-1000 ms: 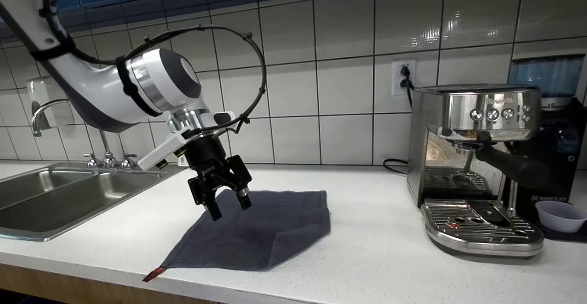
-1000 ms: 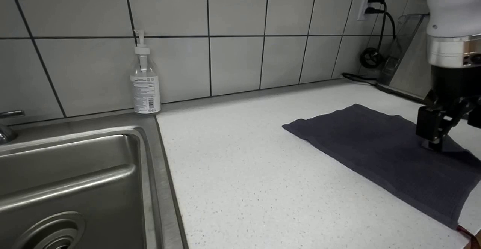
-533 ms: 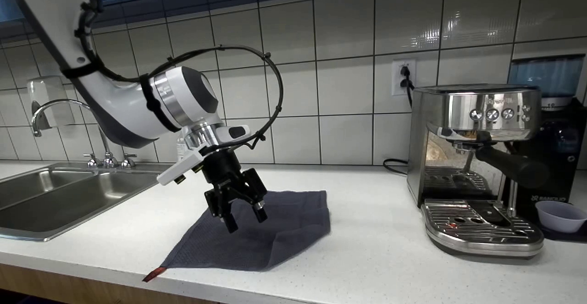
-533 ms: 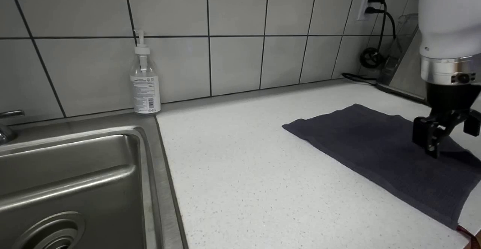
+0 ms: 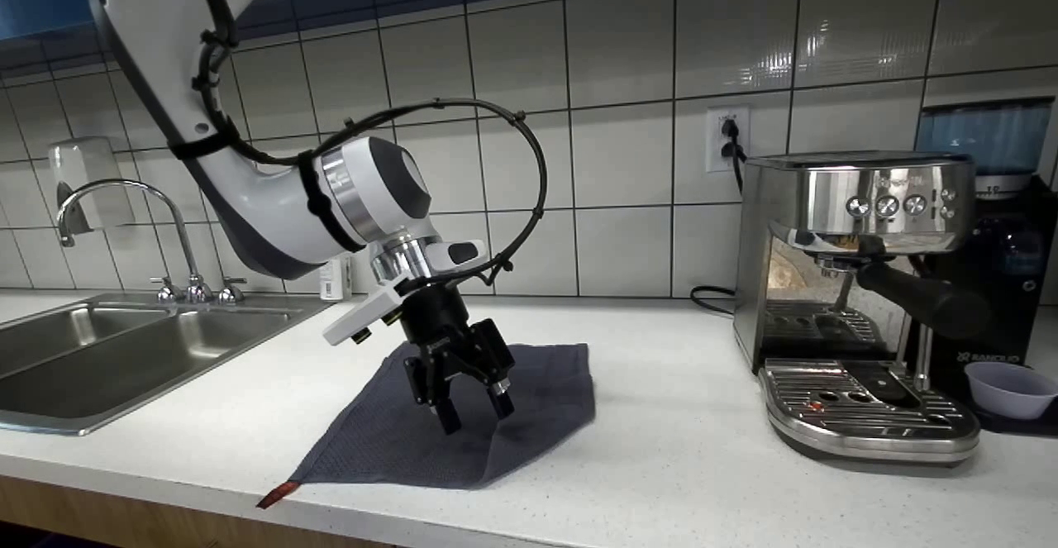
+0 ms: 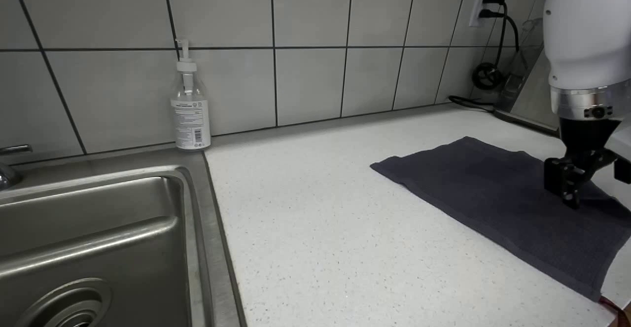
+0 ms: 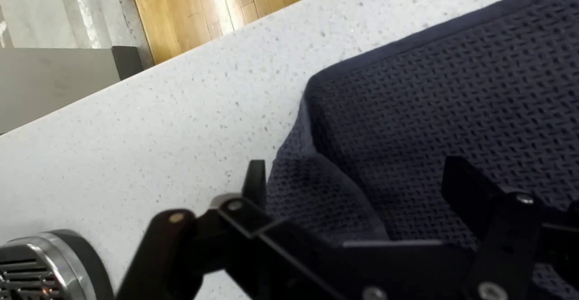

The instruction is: Fold the grey towel into a triangle twice.

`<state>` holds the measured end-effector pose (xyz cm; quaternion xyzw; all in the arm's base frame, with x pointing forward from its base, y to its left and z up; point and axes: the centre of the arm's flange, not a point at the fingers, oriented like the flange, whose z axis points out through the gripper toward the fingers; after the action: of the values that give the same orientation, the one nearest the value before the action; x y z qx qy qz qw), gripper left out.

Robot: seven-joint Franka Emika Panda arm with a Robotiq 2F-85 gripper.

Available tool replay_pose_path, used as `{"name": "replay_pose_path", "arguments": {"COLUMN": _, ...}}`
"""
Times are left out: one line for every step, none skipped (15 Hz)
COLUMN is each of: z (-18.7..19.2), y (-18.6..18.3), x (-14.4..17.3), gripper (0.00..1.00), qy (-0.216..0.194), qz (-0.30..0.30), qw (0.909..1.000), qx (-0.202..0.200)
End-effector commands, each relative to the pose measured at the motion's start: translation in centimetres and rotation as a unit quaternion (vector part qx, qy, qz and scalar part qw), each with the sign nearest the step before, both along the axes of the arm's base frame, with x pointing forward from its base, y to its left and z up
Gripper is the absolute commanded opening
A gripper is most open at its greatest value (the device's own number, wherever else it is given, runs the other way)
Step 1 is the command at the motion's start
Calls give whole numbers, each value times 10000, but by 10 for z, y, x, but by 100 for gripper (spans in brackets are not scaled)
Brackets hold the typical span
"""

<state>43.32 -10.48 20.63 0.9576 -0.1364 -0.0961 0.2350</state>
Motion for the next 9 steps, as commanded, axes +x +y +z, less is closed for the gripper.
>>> {"name": "replay_pose_path", "arguments": {"z": -6, "y": -15, "x": 3, "gripper": 100, "qy": -31, "qz": -131, "qw": 9998, "qx": -155}}
{"name": "replay_pose_path", "arguments": {"z": -6, "y": -18, "x": 2, "gripper": 100, "qy": -16, "qz": -162, "qw": 9997, "qx": -165}}
{"name": "replay_pose_path", "arguments": {"z": -7, "y": -21, "x": 1, "gripper": 100, "qy": -3, "qz": -190, "qw": 9997, "qx": -178}}
{"name": "replay_pose_path", "arguments": {"z": -8, "y": -24, "x": 0, "gripper": 100, "qy": 10, "qz": -216, "qw": 9996, "qx": -184}}
{"name": "replay_pose_path", "arguments": {"z": -10, "y": -27, "x": 0, "gripper": 100, "qy": 23, "qz": -255, "qw": 9995, "qx": -194}}
{"name": "replay_pose_path", "arguments": {"z": -12, "y": -30, "x": 0, "gripper": 100, "qy": 35, "qz": -292, "qw": 9993, "qx": -212}}
{"name": "replay_pose_path", "arguments": {"z": -13, "y": -32, "x": 1, "gripper": 100, "qy": 43, "qz": -315, "qw": 9992, "qx": -224}}
{"name": "replay_pose_path", "arguments": {"z": -15, "y": -34, "x": 1, "gripper": 100, "qy": 46, "qz": -339, "qw": 9991, "qx": -243}}
{"name": "replay_pose_path", "arguments": {"z": -15, "y": -36, "x": 2, "gripper": 100, "qy": 49, "qz": -352, "qw": 9991, "qx": -251}}
